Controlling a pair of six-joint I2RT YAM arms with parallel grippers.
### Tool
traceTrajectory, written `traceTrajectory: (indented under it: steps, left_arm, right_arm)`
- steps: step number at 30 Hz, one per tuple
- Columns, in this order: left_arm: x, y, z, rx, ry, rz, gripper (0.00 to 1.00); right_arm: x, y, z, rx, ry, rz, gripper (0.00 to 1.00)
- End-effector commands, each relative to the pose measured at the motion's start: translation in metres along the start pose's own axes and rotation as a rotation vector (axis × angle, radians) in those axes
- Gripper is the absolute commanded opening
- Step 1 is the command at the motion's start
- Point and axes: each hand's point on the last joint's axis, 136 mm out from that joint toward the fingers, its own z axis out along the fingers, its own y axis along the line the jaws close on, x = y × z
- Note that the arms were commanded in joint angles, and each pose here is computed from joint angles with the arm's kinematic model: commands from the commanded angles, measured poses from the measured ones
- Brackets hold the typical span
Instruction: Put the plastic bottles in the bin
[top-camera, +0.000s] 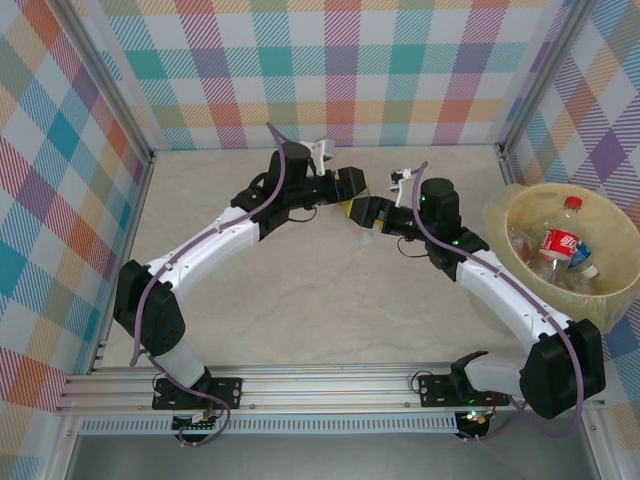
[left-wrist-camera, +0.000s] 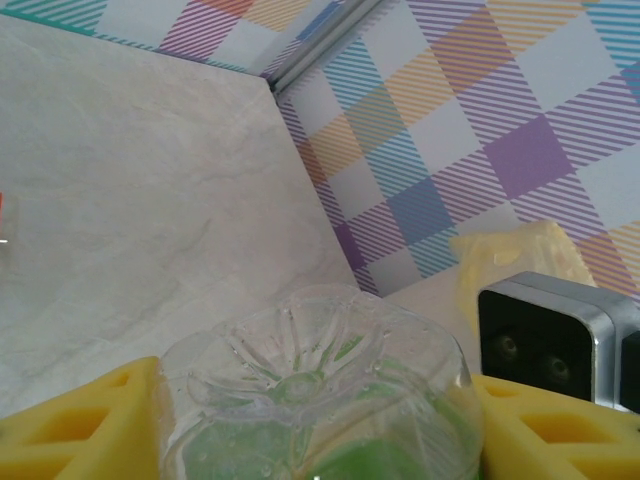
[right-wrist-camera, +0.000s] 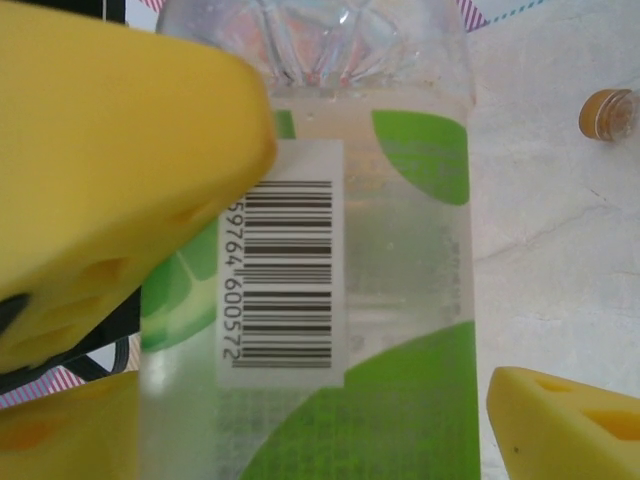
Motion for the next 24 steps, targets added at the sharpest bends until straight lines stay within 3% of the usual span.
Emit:
traceTrajectory:
  steps: [1, 4, 8, 13, 15, 20, 24]
  left_arm:
    - [-0.001, -0.017, -0.001, 0.060, -0.005, 0.005, 0.55]
    - [0.000, -0.016, -0.001, 0.056, -0.001, 0.004, 0.56]
    - [-0.001, -0.019, -0.002, 0.058, 0.005, 0.000, 0.60]
    - [-0.013, -0.017, -0.017, -0.010, -0.038, 0.006, 0.94]
    - [-0.017, -0.021, -0.023, -0.005, -0.053, 0.013, 0.99]
    - [-0.028, -0.017, -0.041, -0.061, -0.114, -0.004, 1.00]
    - [-0.035, 0.011, -0.060, -0.209, -0.207, -0.032, 1.00]
  right_arm:
    - [-0.002, 0.007, 0.002, -0.032, -0.010, -0.036, 0.73]
    - [-0.004, 0.009, 0.000, -0.033, -0.021, -0.044, 0.62]
    - [-0.004, 0.003, -0.003, 0.009, -0.031, -0.047, 0.56]
    - [-0.006, -0.007, -0.010, 0.088, -0.054, -0.058, 0.54]
    - [-0.008, -0.011, -0.015, 0.128, -0.059, -0.071, 0.54]
    - [-0.015, -0.031, -0.036, 0.331, -0.048, -0.102, 0.52]
    - [-0.037, -0.042, -0.073, 0.510, -0.083, -0.140, 0.52]
